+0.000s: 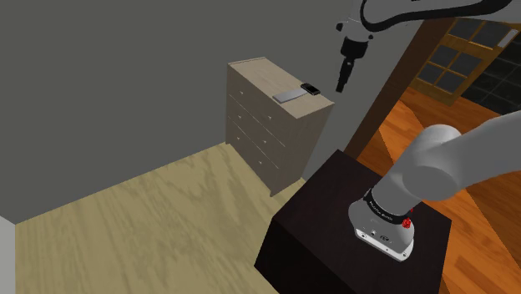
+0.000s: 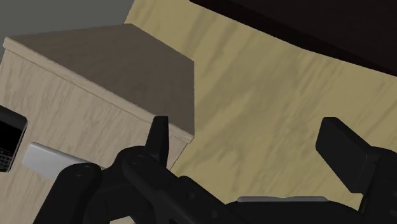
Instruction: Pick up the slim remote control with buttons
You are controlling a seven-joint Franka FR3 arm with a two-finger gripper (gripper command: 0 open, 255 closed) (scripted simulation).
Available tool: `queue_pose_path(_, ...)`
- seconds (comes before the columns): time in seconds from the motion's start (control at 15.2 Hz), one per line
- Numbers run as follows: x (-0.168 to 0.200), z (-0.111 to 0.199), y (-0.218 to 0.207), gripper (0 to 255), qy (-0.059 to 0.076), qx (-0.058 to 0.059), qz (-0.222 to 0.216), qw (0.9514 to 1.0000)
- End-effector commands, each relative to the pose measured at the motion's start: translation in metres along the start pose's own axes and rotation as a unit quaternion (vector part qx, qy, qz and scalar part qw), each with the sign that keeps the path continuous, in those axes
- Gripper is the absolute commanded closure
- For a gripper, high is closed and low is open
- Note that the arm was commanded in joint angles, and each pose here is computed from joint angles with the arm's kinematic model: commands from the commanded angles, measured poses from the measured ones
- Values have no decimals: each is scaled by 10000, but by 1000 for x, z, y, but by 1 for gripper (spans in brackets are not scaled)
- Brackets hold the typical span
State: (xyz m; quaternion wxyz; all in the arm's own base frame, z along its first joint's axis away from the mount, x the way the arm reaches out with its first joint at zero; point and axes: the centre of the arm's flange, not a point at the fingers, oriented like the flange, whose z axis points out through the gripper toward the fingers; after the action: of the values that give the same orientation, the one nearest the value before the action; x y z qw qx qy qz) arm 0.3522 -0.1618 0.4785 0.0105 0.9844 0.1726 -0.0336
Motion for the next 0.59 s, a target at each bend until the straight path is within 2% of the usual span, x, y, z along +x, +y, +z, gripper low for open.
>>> queue_pose_path(0.0,5,14,22,0,28,-16,-440,9990)
queue_pose_path(0.26,23,39,64,0,83,-28,-1243,9922)
queue_pose_path(0.53,47,65,103,0,137,-39,-2038,9789)
